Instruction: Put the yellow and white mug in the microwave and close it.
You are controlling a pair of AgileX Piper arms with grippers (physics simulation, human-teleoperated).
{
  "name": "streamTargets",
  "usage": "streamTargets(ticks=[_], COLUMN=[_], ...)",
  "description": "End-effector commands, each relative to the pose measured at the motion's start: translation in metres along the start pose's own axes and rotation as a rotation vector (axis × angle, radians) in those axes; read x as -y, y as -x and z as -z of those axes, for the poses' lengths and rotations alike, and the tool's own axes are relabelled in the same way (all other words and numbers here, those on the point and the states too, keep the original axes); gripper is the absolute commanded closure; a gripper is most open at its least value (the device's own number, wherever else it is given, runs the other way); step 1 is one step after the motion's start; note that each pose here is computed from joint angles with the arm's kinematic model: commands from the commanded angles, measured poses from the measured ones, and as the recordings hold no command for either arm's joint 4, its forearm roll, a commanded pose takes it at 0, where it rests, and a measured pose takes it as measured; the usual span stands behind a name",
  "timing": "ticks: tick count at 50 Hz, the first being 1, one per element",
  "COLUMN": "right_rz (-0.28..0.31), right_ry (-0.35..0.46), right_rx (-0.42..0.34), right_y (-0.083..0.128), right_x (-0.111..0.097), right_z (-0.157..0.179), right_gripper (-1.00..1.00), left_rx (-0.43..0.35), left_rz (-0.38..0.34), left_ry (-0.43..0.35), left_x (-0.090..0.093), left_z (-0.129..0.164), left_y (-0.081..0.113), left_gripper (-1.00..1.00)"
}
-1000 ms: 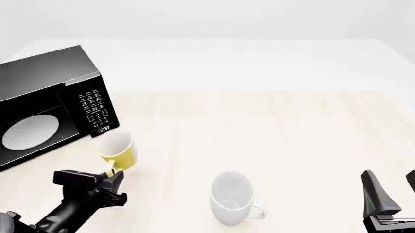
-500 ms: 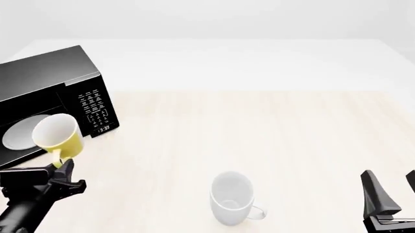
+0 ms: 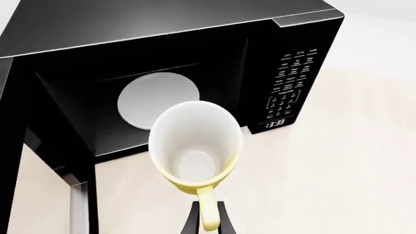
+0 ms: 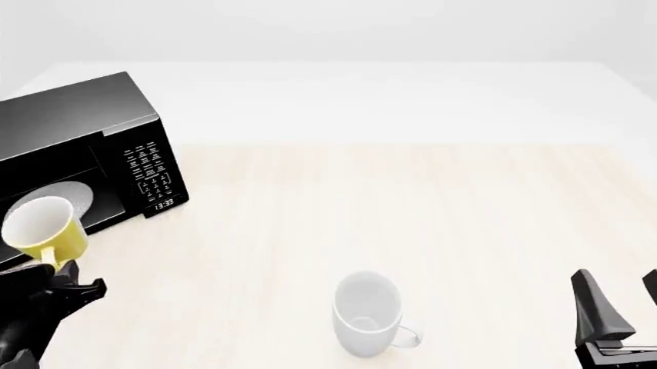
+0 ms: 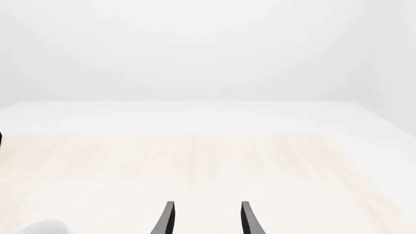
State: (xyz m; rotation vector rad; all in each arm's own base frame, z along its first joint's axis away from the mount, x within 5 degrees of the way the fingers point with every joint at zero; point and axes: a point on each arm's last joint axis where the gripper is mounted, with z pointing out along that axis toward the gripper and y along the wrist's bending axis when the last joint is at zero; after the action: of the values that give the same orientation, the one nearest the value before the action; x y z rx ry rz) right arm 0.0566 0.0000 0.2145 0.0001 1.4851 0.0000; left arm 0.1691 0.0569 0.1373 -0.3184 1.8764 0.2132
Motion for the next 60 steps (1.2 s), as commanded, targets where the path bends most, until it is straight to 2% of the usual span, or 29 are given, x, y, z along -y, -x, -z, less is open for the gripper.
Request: streamTargets(ticks=[1, 10, 23, 37, 50, 60], right_rz=[0.000, 0.000, 0.000, 0.000, 0.000, 0.000], right_ry=[0.000, 0.000, 0.000, 0.000, 0.000, 0.000], right_rx=[0.000, 0.000, 0.000, 0.000, 0.000, 0.000], right_y=[0.000, 0.000, 0.000, 0.000, 0.000, 0.000], right_x=[0.000, 0.000, 0.000, 0.000, 0.000, 0.000], right_z=[0.000, 0.000, 0.000, 0.000, 0.000, 0.000], right_gripper=[-1.00, -1.00, -1.00, -1.00, -1.00, -1.00], left_rx=[-0.002, 0.007, -0.002, -0.028, -0.010, -0.014], left_rz=[0.043, 0.064, 0.078, 0.080, 0.090, 0.108], left_ry=[0.087, 0.102, 0.114, 0.111, 0.119, 0.129], left_x=[-0.017, -0.022, -0.027, -0.029, -0.032, -0.036], left_z=[-0.010, -0.026, -0.047, -0.069, -0.076, -0.089], left_y=[-0.001, 0.012, 0.015, 0.009, 0.020, 0.020], left_gripper=[1.00, 1.00, 1.00, 1.00, 1.00, 1.00])
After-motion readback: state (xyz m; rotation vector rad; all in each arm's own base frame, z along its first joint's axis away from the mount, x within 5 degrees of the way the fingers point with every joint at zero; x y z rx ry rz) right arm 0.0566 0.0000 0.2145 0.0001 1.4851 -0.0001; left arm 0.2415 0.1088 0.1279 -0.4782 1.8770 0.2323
